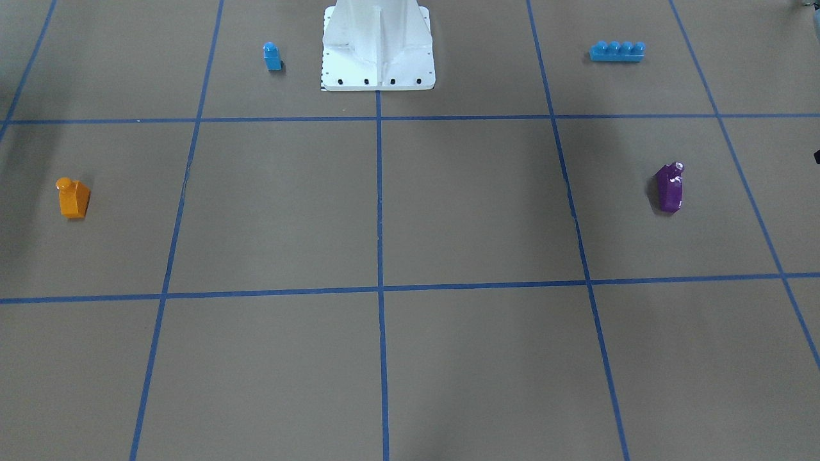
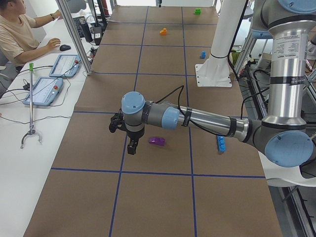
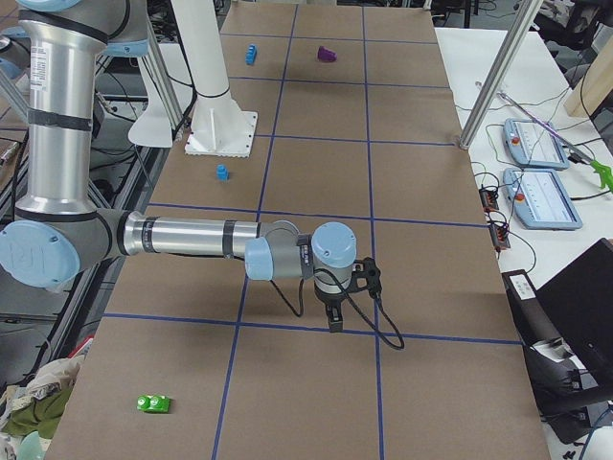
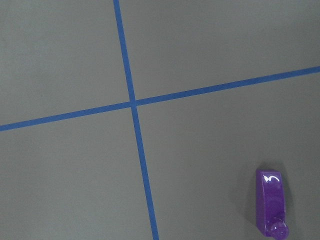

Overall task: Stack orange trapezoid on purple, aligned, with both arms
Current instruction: 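Reach the left gripper down and grasp the purple trapezoid block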

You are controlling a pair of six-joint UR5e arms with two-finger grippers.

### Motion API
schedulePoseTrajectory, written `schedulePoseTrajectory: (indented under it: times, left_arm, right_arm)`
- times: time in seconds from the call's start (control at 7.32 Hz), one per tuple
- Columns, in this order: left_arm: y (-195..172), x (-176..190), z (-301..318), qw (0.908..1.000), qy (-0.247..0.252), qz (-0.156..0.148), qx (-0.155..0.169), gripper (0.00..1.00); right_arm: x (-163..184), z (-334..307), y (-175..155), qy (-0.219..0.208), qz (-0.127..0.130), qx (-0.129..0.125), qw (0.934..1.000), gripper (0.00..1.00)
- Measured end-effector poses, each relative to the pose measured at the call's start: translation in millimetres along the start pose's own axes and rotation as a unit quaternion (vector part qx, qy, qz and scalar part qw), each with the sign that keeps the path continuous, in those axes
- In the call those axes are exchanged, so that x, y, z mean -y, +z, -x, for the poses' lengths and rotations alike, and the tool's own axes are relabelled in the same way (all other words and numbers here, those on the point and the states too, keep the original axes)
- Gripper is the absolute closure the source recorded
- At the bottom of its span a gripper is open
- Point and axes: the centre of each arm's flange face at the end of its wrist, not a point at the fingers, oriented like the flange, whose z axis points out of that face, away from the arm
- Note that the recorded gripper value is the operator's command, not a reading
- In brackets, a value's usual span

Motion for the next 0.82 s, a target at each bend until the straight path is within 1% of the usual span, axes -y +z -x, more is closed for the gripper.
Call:
schedulePoseTrajectory:
  times: [0.27, 0.55, 0.68, 0.82]
  left_arm:
    - [-1, 11, -1, 0.9998, -0.019, 0.002, 0.003, 0.00]
    - [9, 12, 1, 0.9992, -0.037, 0.012, 0.002, 0.00]
    - [21, 12, -4, 0.9988, -0.042, 0.023, -0.002, 0.00]
    - [48, 18, -33, 0.9980, -0.043, 0.045, -0.007, 0.00]
  right_arm:
    - [6, 4, 11, 0.009, 0.010, 0.001, 0.9999, 0.00]
    - [13, 14, 17, 0.001, 0.015, 0.003, 0.9999, 0.00]
    - [20, 22, 17, -0.004, 0.014, 0.004, 0.9999, 0.00]
    - [27, 33, 21, -0.002, 0.017, 0.006, 0.9998, 0.00]
